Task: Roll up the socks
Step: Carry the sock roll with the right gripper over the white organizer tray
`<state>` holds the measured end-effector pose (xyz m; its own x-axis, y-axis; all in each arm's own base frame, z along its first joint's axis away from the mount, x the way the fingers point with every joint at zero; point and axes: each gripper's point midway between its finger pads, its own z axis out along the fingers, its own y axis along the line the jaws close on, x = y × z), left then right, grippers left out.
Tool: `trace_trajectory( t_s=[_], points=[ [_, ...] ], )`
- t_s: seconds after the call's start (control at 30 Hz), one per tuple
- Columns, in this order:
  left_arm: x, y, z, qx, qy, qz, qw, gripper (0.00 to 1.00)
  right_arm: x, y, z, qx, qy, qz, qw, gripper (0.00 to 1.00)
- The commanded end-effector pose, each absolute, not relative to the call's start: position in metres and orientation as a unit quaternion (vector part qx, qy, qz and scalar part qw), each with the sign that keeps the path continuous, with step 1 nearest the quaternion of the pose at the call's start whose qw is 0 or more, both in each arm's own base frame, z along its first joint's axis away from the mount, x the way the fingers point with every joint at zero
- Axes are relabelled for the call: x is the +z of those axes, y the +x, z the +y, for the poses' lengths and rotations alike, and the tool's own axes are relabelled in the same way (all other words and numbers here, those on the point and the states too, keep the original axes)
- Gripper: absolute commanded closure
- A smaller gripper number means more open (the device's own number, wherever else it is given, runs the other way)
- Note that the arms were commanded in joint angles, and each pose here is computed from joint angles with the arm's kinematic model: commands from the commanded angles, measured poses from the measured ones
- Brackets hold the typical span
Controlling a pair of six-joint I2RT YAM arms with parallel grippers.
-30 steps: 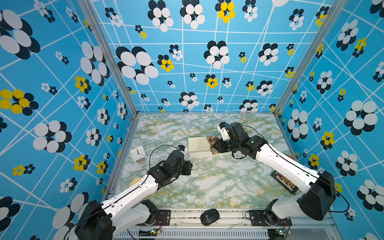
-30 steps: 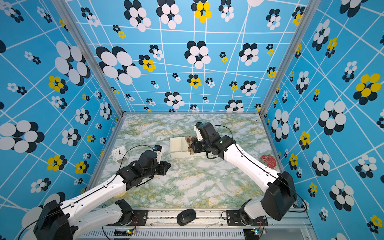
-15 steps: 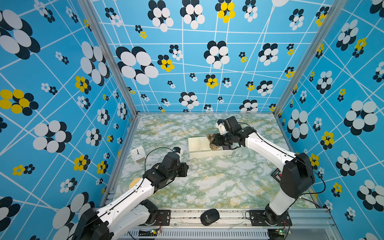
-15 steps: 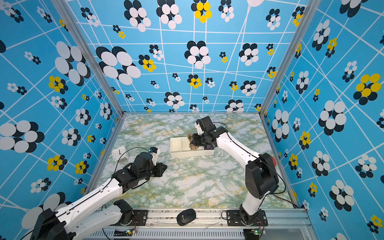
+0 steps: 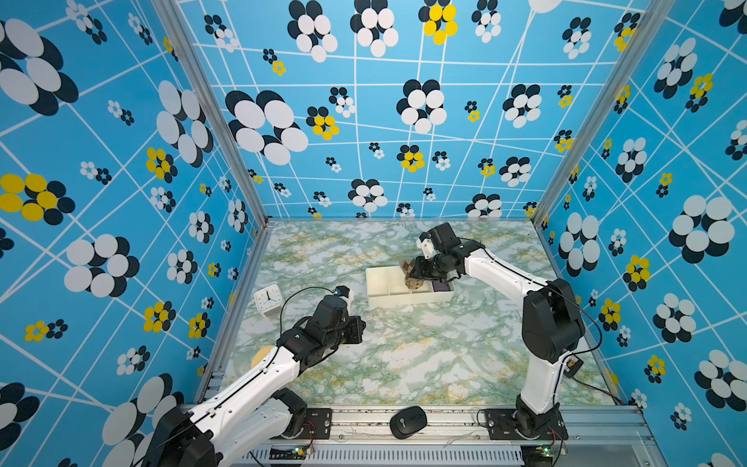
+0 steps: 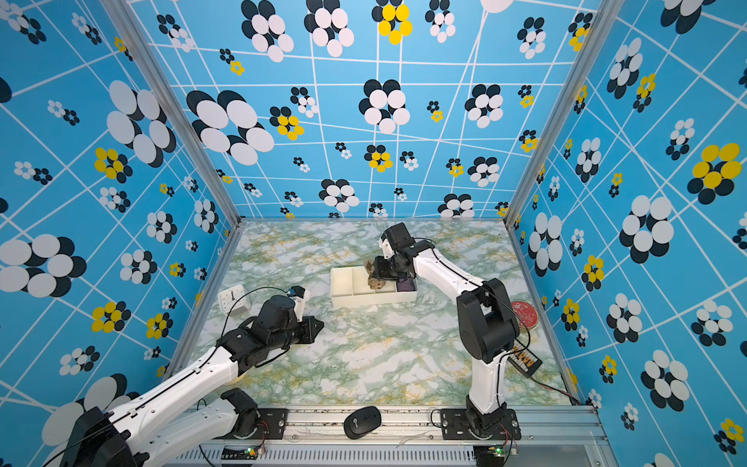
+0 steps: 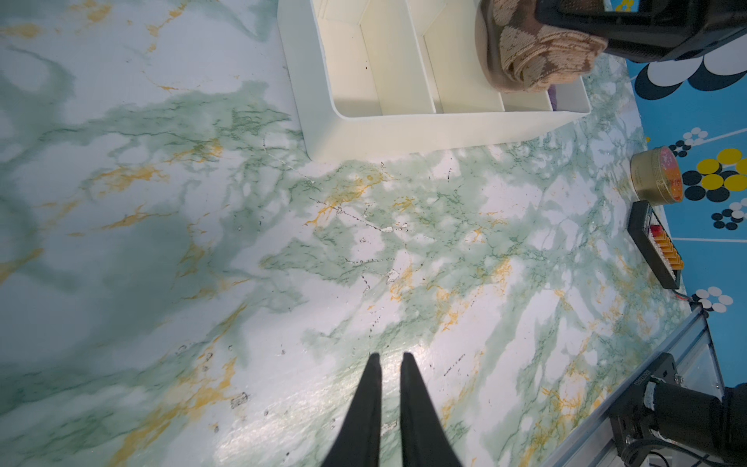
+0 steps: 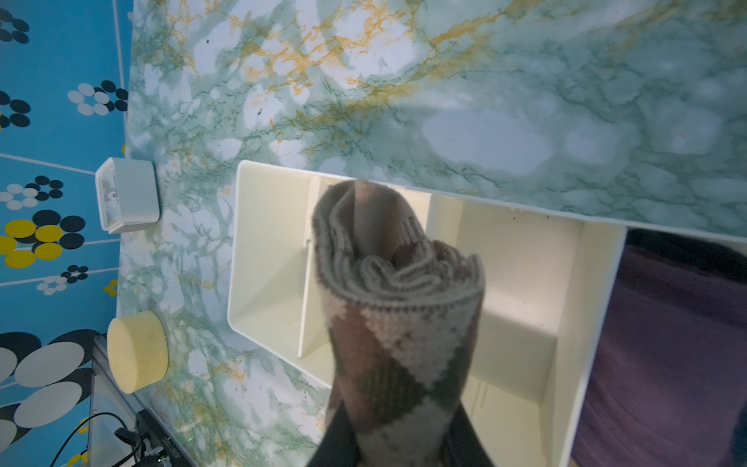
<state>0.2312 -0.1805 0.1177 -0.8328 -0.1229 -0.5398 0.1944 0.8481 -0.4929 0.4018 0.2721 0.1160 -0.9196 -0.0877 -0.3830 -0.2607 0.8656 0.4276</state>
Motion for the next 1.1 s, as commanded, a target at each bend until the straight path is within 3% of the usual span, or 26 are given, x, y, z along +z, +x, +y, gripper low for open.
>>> trace_trajectory(
  t_s=[0.0, 0.4, 1.07],
  points=[
    [0.108, 0.225, -0.176, -0.27, 0.027, 0.922, 0.277, 0.86, 0.113, 0.41, 0.269, 0.232, -0.083, 0.953, 0.178, 1.0],
    [0.106, 0.225, -0.175, -0.271, 0.025, 0.923, 0.272, 0.86, 0.081, 0.415, 0.244, 0.17, -0.061, 0.972, 0.152, 1.0],
    [0.105, 0.224, -0.172, -0.271, 0.024, 0.924, 0.268, 0.86, 0.045, 0.411, 0.23, 0.148, -0.047, 0.982, 0.103, 1.0]
  ],
)
